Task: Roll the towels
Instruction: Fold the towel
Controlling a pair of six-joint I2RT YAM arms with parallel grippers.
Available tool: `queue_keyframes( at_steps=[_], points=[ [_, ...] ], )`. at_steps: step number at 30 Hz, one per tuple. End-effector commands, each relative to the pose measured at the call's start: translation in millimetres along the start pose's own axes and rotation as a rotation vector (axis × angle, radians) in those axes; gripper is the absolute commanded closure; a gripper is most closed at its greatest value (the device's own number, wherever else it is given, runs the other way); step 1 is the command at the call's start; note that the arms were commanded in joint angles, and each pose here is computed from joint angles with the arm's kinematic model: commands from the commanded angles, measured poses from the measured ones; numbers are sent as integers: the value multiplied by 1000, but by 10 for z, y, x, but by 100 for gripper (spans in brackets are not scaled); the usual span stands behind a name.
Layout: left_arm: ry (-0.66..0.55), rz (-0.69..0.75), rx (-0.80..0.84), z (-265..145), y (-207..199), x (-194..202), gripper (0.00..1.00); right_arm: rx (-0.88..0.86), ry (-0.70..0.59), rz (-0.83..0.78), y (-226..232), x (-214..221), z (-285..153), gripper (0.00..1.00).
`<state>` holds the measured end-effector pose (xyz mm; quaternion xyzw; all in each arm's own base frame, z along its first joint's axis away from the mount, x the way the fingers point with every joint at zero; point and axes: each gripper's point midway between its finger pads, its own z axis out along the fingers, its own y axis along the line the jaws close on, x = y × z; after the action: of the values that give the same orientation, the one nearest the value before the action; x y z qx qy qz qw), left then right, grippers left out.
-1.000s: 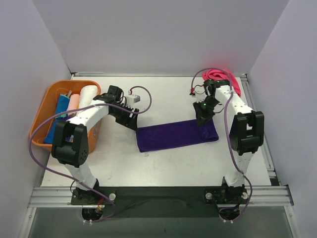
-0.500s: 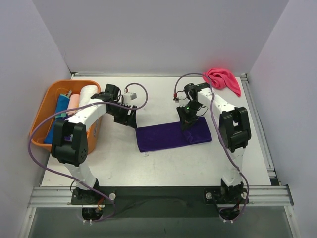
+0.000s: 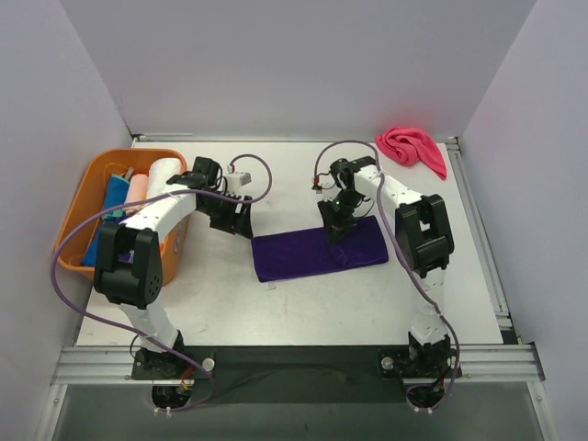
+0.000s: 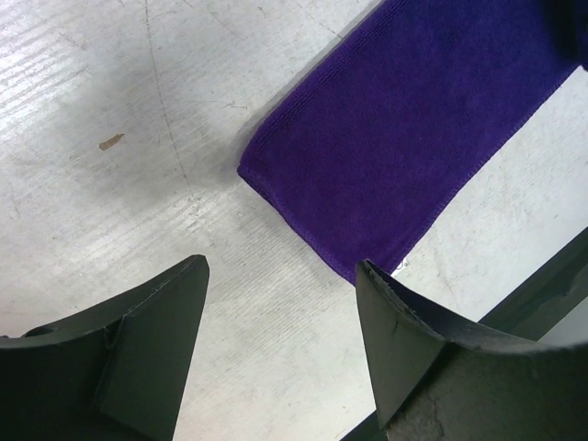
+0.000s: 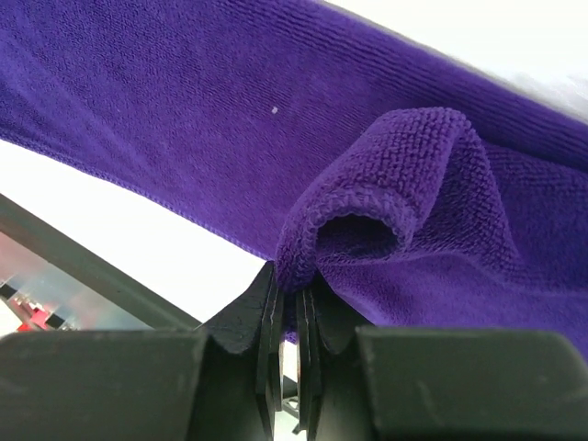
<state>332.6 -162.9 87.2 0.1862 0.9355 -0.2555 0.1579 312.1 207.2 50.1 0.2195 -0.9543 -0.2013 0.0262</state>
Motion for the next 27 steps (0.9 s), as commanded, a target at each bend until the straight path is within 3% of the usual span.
queue_keyframes(
  at_steps=[1,4,5,7,10,13,17,22,27],
  points=[
    [-70,35,32,-129,-122,-116,24,-46,30,17,163,15,31,100],
    [-82,51,27,-149,-137,-99,24,-88,39,19,237,22,51,81],
    [-82,51,27,-145,-136,-68,25,-103,25,8,286,12,-8,69],
    [-113,73,32,-182,-182,-81,25,-112,-12,-6,277,-20,-133,62],
    [-122,116,60,-149,-333,-23,28,-122,-136,-10,159,-136,-551,59],
    [-100,146,95,-25,-492,64,34,-83,-205,46,-235,-214,-775,63],
    [-49,166,136,176,-655,137,47,51,-179,59,-730,-127,-771,79],
    [45,186,136,504,-715,300,60,97,-72,86,-1098,115,-492,90],
    [113,171,65,755,-507,385,81,78,21,128,-1170,410,-168,95]
  ],
)
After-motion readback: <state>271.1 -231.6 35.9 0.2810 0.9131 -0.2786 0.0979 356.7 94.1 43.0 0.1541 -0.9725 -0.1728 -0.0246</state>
